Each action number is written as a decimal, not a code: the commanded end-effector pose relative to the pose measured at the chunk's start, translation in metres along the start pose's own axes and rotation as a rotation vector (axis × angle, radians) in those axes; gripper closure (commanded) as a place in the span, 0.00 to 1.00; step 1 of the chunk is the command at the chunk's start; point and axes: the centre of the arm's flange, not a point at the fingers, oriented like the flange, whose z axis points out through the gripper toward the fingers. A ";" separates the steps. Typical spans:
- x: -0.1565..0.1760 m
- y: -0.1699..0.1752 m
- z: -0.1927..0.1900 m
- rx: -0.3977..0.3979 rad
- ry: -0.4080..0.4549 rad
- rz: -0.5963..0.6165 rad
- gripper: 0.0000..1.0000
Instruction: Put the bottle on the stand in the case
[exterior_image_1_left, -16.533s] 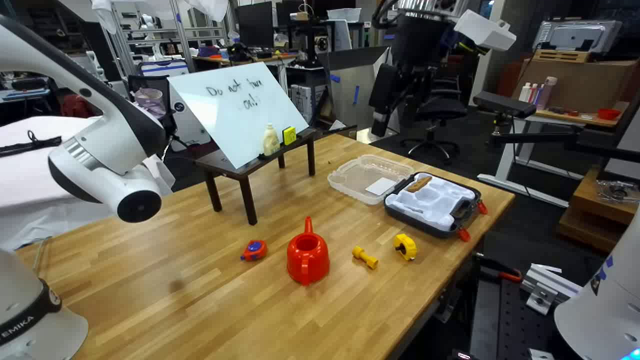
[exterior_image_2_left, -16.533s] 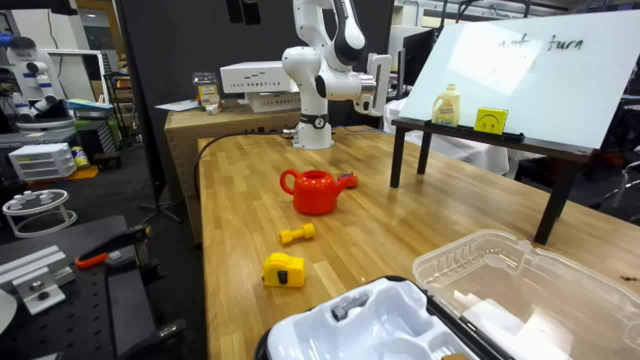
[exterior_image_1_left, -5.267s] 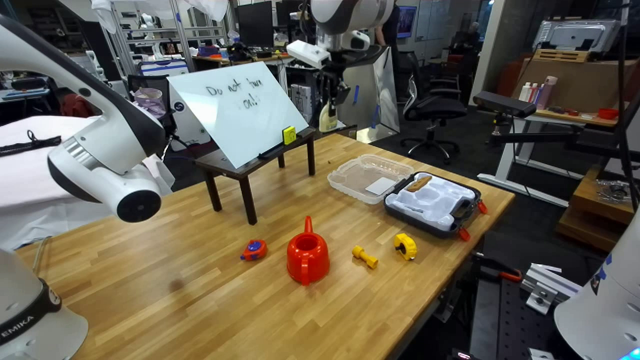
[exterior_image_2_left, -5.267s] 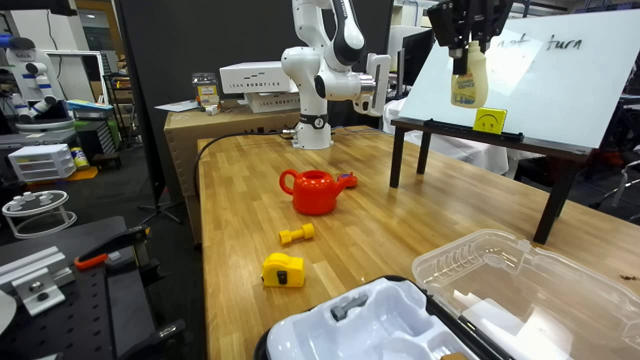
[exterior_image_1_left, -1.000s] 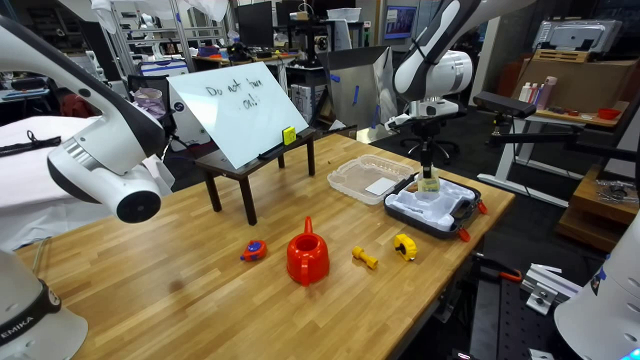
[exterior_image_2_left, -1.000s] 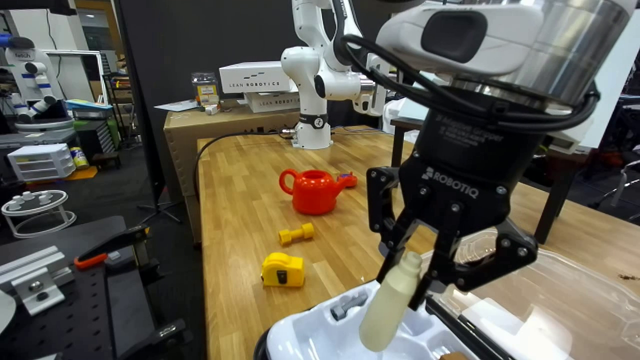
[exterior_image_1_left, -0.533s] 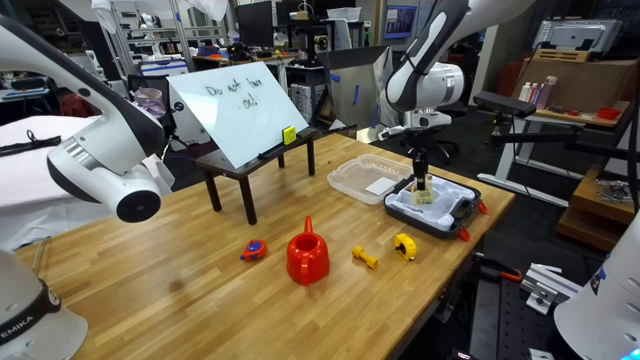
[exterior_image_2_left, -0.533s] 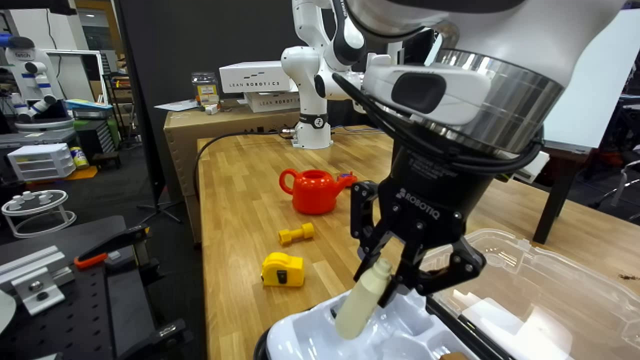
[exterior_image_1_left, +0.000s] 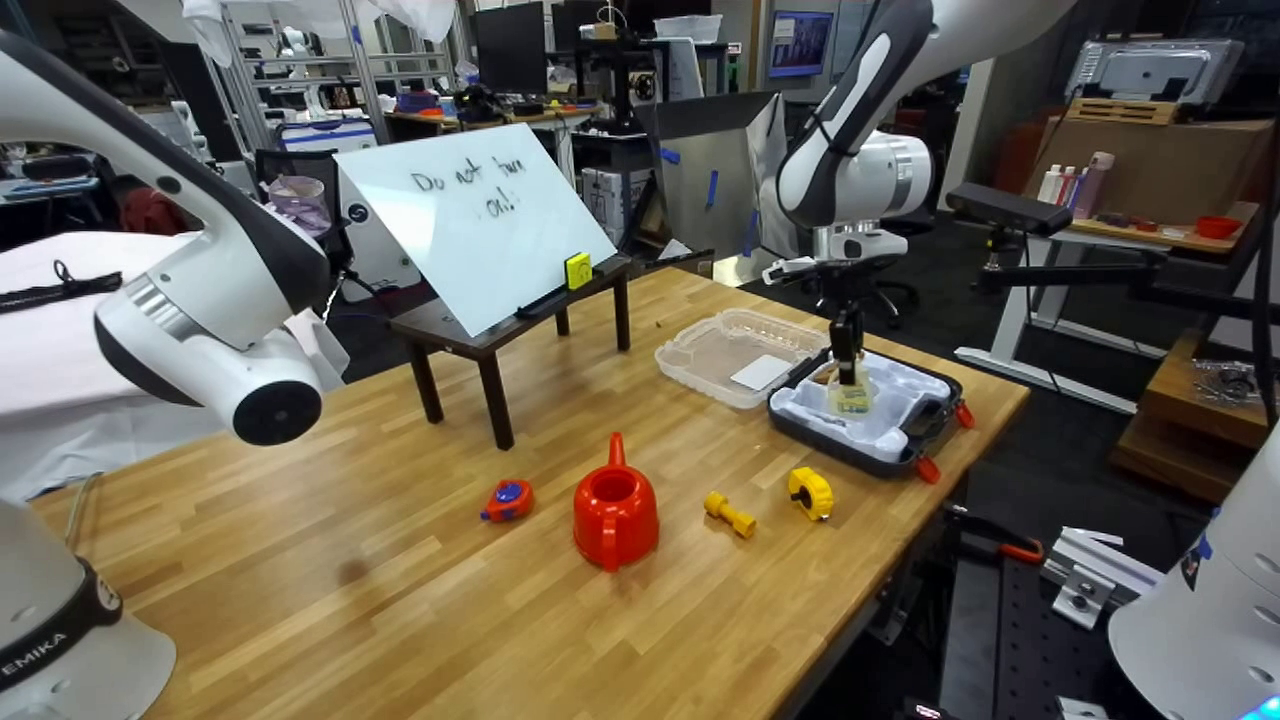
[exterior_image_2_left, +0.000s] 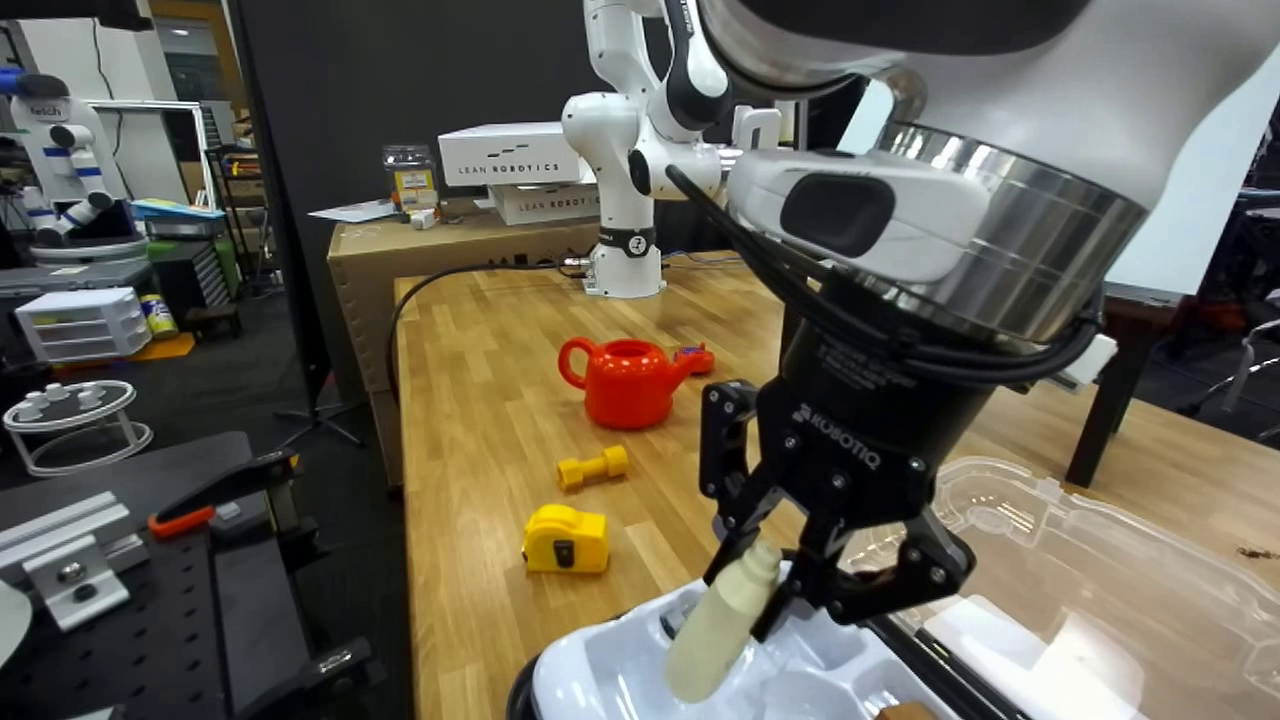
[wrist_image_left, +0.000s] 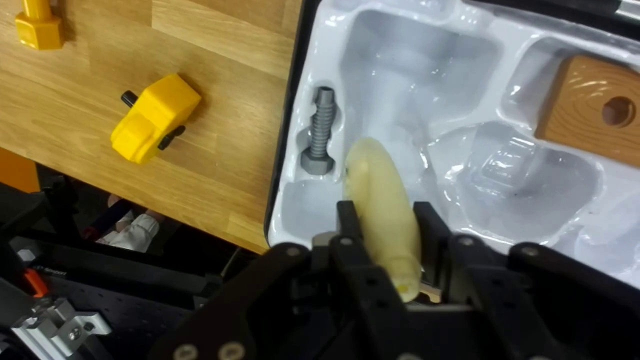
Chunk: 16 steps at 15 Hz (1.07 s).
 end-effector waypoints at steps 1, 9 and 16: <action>0.001 -0.009 0.000 -0.029 -0.016 0.013 0.92; -0.009 -0.012 0.017 -0.058 -0.010 0.021 0.92; -0.006 -0.018 0.015 -0.048 -0.013 0.025 0.37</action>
